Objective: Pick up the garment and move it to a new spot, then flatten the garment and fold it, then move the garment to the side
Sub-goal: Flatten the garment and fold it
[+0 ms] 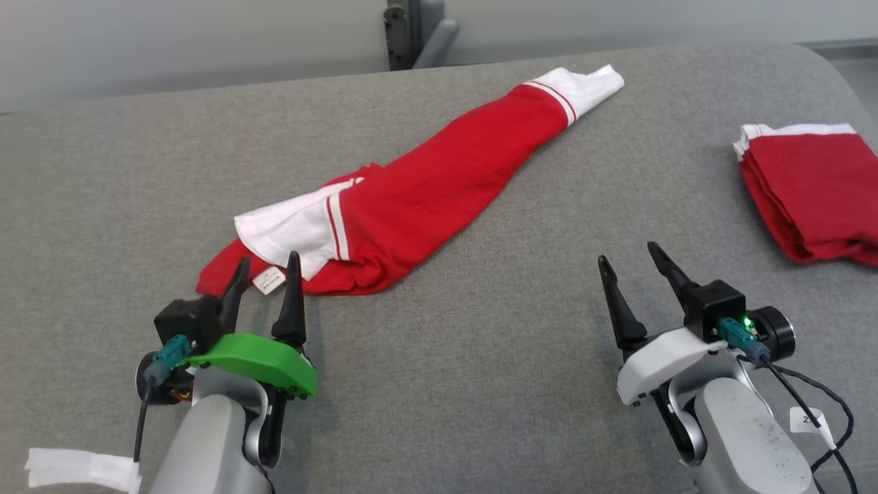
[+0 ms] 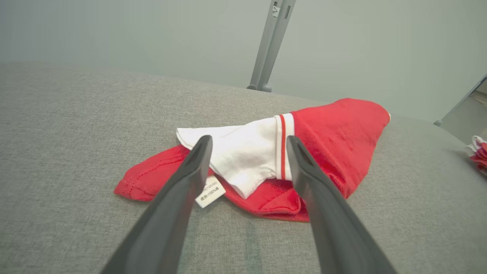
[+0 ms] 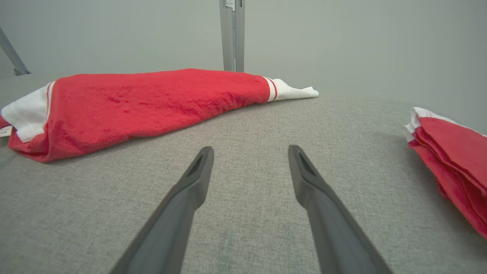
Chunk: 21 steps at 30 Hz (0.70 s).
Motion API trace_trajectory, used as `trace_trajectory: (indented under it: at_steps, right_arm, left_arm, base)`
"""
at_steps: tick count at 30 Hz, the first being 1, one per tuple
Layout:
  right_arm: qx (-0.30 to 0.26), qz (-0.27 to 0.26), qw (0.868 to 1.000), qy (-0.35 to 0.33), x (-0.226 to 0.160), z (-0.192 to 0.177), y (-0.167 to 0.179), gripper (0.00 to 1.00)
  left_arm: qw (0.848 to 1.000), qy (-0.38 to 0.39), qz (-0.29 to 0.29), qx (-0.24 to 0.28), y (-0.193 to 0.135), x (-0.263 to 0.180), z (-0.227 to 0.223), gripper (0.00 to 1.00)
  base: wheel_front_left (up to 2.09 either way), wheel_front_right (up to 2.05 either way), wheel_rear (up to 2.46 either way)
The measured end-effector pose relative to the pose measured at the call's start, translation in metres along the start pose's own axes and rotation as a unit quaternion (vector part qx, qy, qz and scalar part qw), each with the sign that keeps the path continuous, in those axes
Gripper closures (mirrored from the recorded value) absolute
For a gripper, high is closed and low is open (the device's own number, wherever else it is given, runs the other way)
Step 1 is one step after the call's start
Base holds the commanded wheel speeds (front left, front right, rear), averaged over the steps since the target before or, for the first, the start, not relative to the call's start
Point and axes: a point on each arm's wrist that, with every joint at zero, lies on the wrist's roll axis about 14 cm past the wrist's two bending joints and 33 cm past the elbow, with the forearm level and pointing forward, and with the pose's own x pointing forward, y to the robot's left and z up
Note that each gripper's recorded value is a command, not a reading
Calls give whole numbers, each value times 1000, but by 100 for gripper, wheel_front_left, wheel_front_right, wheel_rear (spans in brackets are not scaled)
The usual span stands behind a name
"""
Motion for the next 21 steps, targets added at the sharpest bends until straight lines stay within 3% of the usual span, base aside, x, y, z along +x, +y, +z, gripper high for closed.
trace_trajectory:
  at_steps: [10,21]
  right_arm:
    - [5,-56,998,28,-7,-21,-38,0]
    - [7,-83,995,47,-16,-34,-53,0]
  left_arm:
    - [994,108,22,-24,12,28,-74,0]
    - [996,88,9,-26,3,50,-71,0]
  base:
    - [0,0,0]
    - [0,0,0]
